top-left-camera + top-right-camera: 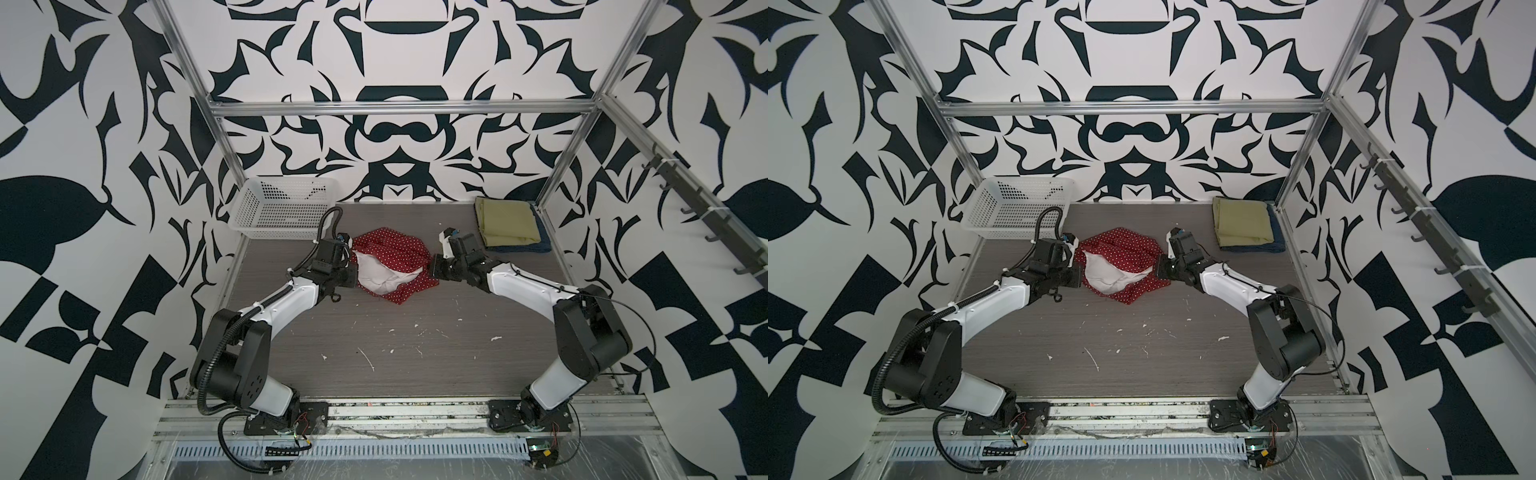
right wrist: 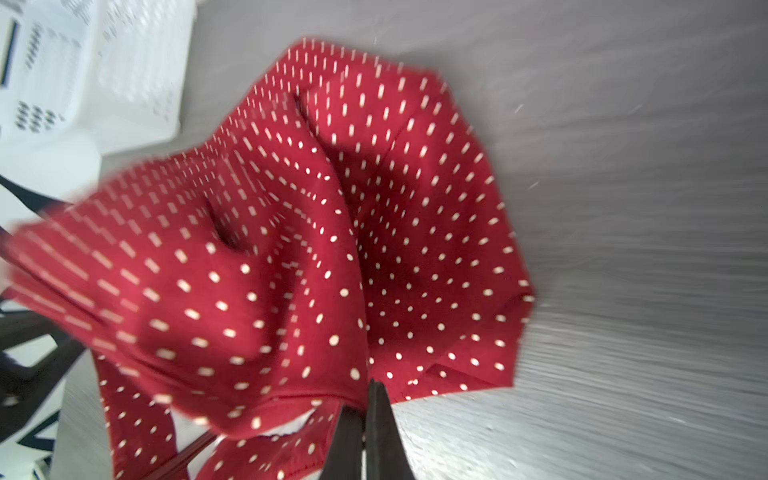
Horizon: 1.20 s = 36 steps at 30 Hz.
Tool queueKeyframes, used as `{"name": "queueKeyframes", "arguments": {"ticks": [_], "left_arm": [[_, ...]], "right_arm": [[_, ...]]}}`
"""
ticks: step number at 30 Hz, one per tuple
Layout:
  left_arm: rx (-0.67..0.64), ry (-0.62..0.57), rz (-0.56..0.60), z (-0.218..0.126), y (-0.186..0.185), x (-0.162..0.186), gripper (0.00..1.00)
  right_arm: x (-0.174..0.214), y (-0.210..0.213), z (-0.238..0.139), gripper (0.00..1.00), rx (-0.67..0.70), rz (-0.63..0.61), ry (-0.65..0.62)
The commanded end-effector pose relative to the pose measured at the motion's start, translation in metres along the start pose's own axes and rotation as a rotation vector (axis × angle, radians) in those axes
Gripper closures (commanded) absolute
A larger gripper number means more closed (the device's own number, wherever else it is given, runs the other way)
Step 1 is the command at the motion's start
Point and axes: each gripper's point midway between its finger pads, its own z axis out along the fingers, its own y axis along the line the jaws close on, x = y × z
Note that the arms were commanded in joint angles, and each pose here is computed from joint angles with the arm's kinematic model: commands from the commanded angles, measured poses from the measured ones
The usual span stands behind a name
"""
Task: Fold and stack the skirts
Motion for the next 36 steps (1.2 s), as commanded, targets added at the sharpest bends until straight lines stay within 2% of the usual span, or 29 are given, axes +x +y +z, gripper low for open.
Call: {"name": "queueKeyframes", "arguments": {"ticks": [1, 5, 11, 15, 18, 22, 24, 31, 36], "left_arm": [[-0.114, -0.091, 0.021, -0.041, 0.017, -0.043, 1.0], [-0.194, -0.174, 0.093, -0.1, 0.023, -0.089, 1.0], [-0.203, -0.314, 0.252, -0.189, 0.007, -0.16, 1.0], [-0.206, -0.401, 0.331, -0.235, -0.002, -0.196, 1.0], [-0.196, -0.45, 0.336, -0.264, -0.008, -0.21, 1.0], [-0.175, -0.553, 0.279, -0.302, -0.01, -0.21, 1.0], [-0.169, -0.578, 0.252, -0.309, -0.009, -0.203, 1.0], [-0.267, -0.578, 0.186, -0.328, 0.015, -0.17, 1.0], [-0.336, -0.583, 0.144, -0.334, 0.029, -0.159, 1.0]], "right_arm": [[-0.055, 0.019, -0.056, 1.0, -0.019, -0.022, -0.139], [-0.094, 0.023, -0.117, 1.0, 0.015, -0.04, -0.231], [-0.14, 0.054, -0.216, 1.0, 0.05, -0.124, -0.42], [-0.152, 0.07, -0.272, 1.0, 0.048, -0.158, -0.525], [-0.147, 0.075, -0.299, 1.0, 0.04, -0.165, -0.56], [-0.129, 0.078, -0.315, 1.0, 0.004, -0.183, -0.554], [-0.116, 0.081, -0.314, 1.0, -0.039, -0.188, -0.526], [-0.073, 0.106, -0.294, 1.0, -0.257, -0.189, -0.397], [-0.049, 0.113, -0.269, 1.0, -0.303, -0.192, -0.312]]}}
